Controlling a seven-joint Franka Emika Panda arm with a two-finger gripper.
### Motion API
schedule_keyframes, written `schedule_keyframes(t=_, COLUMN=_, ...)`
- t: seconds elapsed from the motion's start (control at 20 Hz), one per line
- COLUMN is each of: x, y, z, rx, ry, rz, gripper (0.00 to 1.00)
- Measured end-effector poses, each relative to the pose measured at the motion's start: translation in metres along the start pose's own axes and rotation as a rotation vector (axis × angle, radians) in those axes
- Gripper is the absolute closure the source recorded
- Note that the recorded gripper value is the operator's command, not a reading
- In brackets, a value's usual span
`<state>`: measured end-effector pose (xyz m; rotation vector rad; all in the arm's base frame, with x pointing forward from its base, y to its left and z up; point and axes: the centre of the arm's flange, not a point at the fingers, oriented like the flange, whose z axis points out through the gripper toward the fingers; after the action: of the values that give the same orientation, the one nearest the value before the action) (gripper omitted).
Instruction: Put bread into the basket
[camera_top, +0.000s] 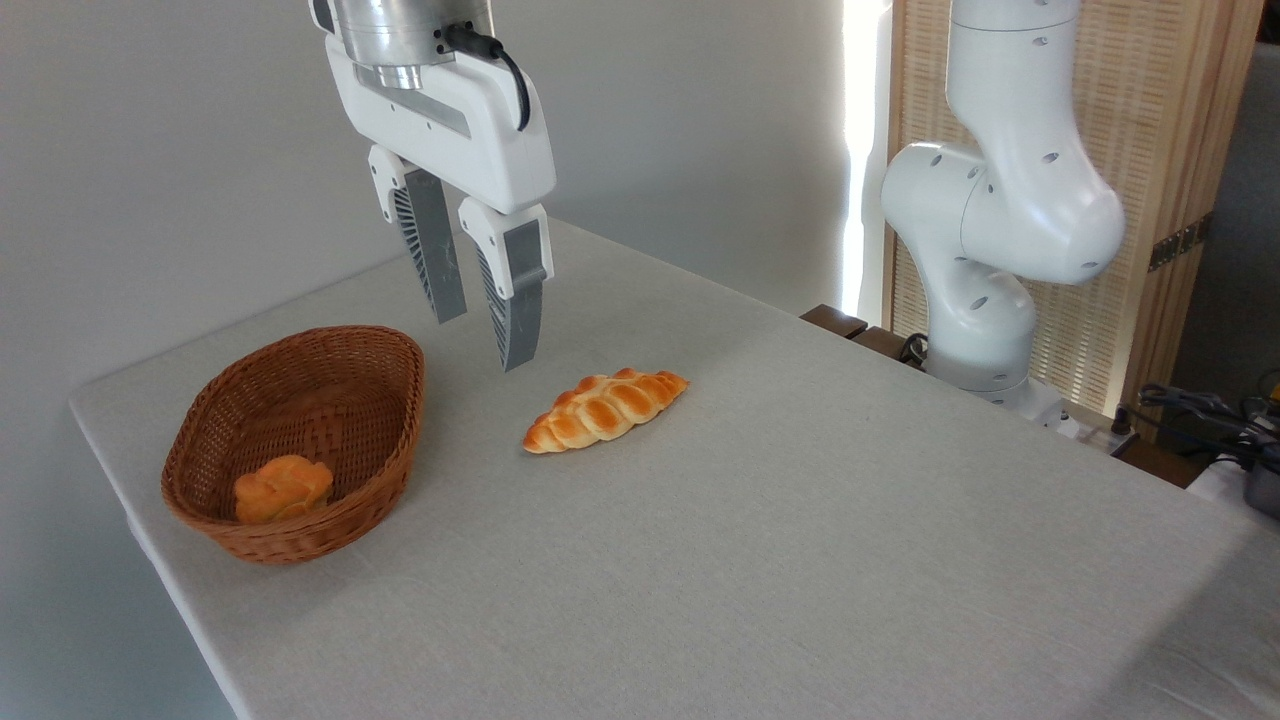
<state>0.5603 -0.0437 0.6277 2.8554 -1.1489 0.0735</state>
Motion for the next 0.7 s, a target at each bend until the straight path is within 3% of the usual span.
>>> schedule_keyframes(t=0.3, x=-0.014, y=-0.014, z=-0.002, rx=-0.002, ry=-0.004, rz=-0.038, gripper=0.0)
schedule_keyframes(t=0.7, x=-0.014, y=-0.013, z=-0.002, rx=-0.001, ry=-0.004, rz=-0.03, gripper=0.0)
